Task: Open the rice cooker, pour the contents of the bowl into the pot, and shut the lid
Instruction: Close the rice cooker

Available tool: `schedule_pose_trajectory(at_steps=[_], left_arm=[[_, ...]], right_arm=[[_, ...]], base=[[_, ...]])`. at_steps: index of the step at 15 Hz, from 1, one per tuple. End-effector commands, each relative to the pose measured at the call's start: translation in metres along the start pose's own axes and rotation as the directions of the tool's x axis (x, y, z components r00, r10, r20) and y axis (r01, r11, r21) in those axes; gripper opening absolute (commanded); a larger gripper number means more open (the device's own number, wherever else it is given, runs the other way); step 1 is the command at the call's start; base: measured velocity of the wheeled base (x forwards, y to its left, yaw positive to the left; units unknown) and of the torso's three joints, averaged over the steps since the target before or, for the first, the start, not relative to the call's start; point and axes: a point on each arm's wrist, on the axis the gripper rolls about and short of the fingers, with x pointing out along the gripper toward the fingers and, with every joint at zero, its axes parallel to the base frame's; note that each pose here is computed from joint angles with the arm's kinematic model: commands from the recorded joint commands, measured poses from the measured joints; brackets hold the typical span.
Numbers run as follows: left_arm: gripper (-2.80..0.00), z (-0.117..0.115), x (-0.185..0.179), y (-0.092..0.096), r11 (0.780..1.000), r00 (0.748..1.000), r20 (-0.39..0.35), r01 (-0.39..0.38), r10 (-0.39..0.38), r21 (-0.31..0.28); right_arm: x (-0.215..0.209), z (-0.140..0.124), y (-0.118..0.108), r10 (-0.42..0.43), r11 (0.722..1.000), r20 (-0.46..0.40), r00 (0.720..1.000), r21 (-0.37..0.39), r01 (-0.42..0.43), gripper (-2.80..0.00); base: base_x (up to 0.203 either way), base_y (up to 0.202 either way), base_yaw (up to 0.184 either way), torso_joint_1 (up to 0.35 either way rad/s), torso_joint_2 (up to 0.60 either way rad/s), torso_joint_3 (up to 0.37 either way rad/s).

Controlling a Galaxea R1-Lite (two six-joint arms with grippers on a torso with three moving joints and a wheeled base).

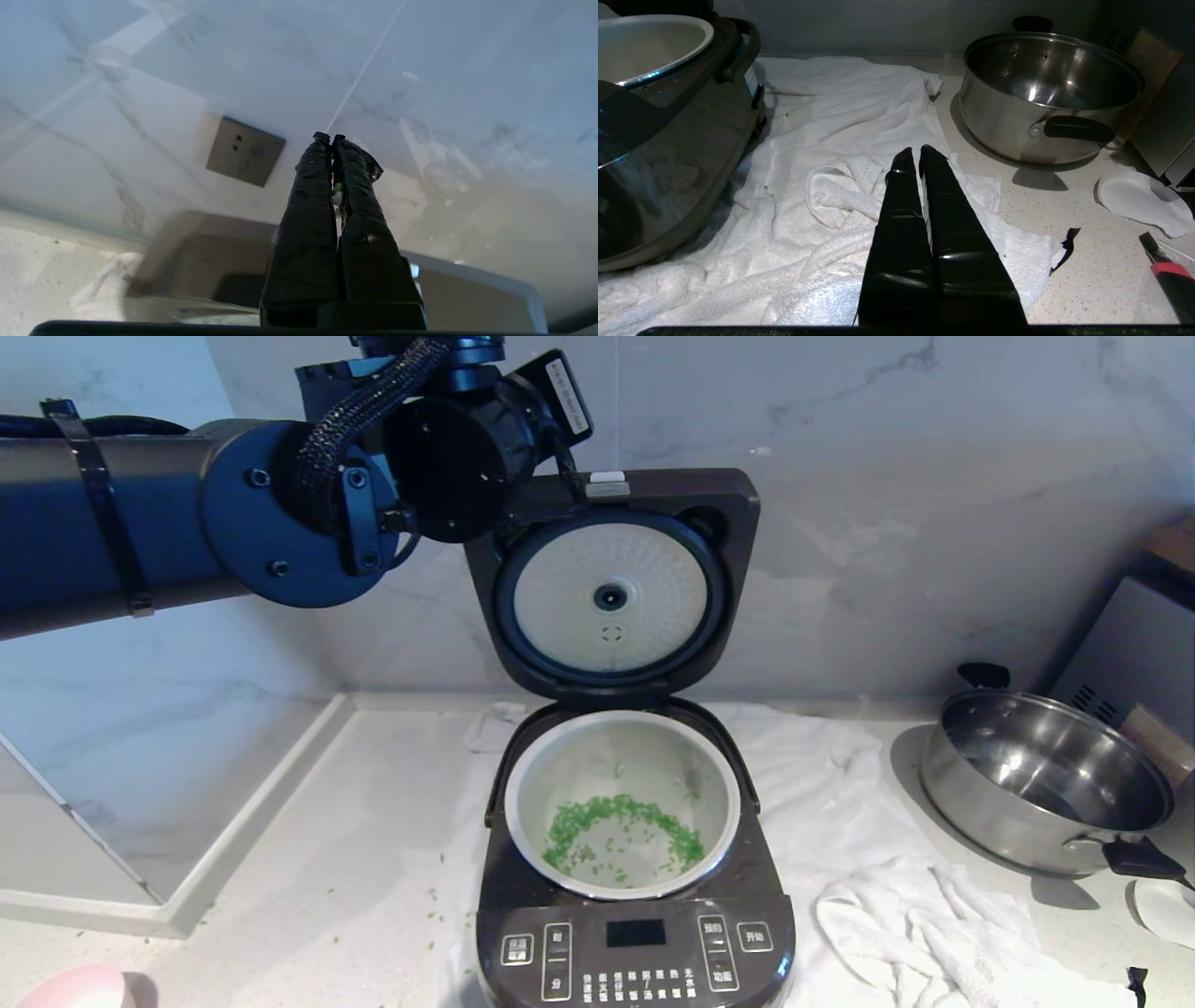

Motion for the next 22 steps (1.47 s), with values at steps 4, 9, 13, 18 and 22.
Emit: schedule_pose_trajectory(at_steps=[4, 9, 13, 18, 22], left_arm=[[-2.8, -0.02, 0.011, -0.005, 0.998, 1.0, -0.018, -0.014, 0.016, 0.059], [-2.8, -0.023, 0.023, -0.008, 0.995, 1.0, 0.003, -0.022, 0.022, 0.095], [-2.8, -0.023, 0.023, -0.005, 0.985, 1.0, -0.005, -0.029, 0.03, 0.168], [-2.8, -0.025, 0.019, -0.002, 0.963, 0.997, -0.054, -0.033, 0.049, 0.269], [-2.8, -0.023, 0.011, -0.002, 0.953, 0.994, -0.095, -0.022, 0.053, 0.302]], right_arm=[[0.0, 0.0, 0.0, 0.001, 1.0, -0.001, 1.0, -0.001, -0.001, -2.8], [0.0, 0.0, 0.0, 0.001, 1.0, -0.001, 1.0, 0.0, -0.001, -2.8], [0.0, 0.0, 0.0, 0.001, 1.0, -0.001, 1.0, 0.0, -0.001, -2.8], [0.0, 0.0, 0.0, 0.001, 1.0, -0.001, 1.0, -0.001, -0.001, -2.8], [0.0, 0.0, 0.0, 0.001, 1.0, -0.001, 1.0, -0.001, -0.001, -2.8]], base=[[0.0, 0.0, 0.0, 0.0, 0.0, 0.0], [0.0, 0.0, 0.0, 0.0, 0.0, 0.0], [0.0, 0.0, 0.0, 0.0, 0.0, 0.0], [0.0, 0.0, 0.0, 0.0, 0.0, 0.0], [0.0, 0.0, 0.0, 0.0, 0.0, 0.0]])
